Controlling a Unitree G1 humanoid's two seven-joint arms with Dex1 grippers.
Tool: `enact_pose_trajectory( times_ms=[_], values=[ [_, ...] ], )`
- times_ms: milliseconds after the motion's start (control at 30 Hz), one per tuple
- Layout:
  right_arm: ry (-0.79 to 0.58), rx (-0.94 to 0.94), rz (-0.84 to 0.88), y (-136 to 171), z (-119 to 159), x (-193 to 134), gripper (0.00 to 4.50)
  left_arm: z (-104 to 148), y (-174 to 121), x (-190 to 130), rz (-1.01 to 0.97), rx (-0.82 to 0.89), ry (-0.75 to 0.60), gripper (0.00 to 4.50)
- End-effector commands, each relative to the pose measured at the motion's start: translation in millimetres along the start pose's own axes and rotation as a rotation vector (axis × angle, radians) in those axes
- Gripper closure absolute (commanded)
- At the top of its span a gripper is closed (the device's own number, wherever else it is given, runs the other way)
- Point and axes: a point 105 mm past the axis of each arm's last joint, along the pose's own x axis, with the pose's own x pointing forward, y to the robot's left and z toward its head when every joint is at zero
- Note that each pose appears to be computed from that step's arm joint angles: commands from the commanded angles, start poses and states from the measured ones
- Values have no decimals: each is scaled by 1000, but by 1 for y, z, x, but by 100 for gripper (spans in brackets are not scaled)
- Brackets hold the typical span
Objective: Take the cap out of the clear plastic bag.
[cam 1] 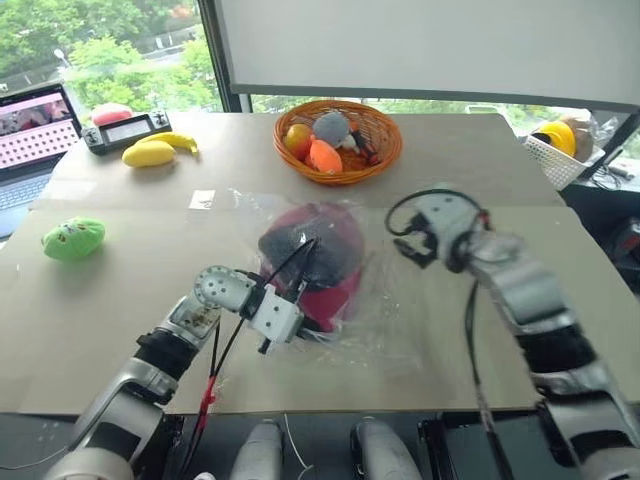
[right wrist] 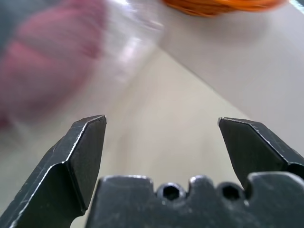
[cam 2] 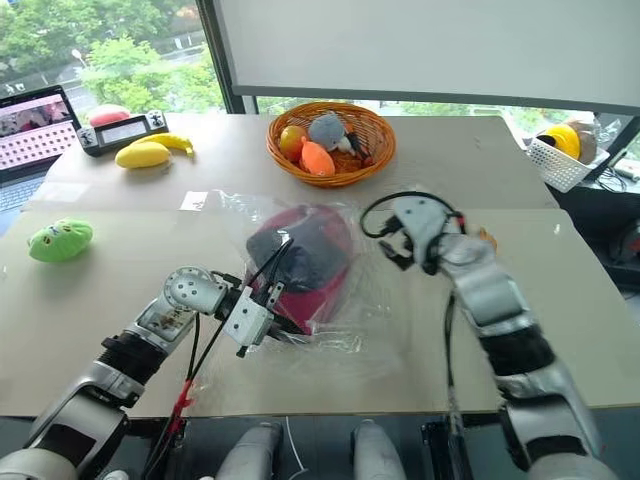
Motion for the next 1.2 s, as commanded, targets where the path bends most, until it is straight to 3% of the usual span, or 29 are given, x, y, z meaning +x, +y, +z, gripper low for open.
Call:
enact_pose_trajectory(
  times_ms=[33, 200, 300, 400, 467, 567, 800, 1033, 1200],
  values=[
    [-208, 40, 67, 2, 47, -46, 0, -19, 1, -15, -20, -22, 72, 449],
    [-429, 263, 317, 28, 85, -106, 0, -37, 24, -27, 55, -79, 116, 449],
    [-563, 316, 682, 86, 101, -140, 0, -30, 44, -26, 99, -101, 68, 449],
    [-559, 470, 883, 119, 105, -158, 0, -26, 55, -27, 106, -112, 47, 449],
    [-500, 553, 926, 133, 102, -156, 0, -24, 65, -28, 119, -123, 44, 449],
    [-407, 589, 924, 145, 92, -144, 0, -15, 85, -34, 170, -152, 8, 449],
    [-221, 488, 634, 145, 62, -81, 0, 7, 112, -49, 219, -186, -83, 449],
    [-243, 453, 465, 134, 57, -55, 0, 6, 104, -65, 201, -179, -32, 449],
    [-266, 432, 416, 135, 60, -47, 0, 19, 126, -72, 311, -209, -86, 449]
  ],
)
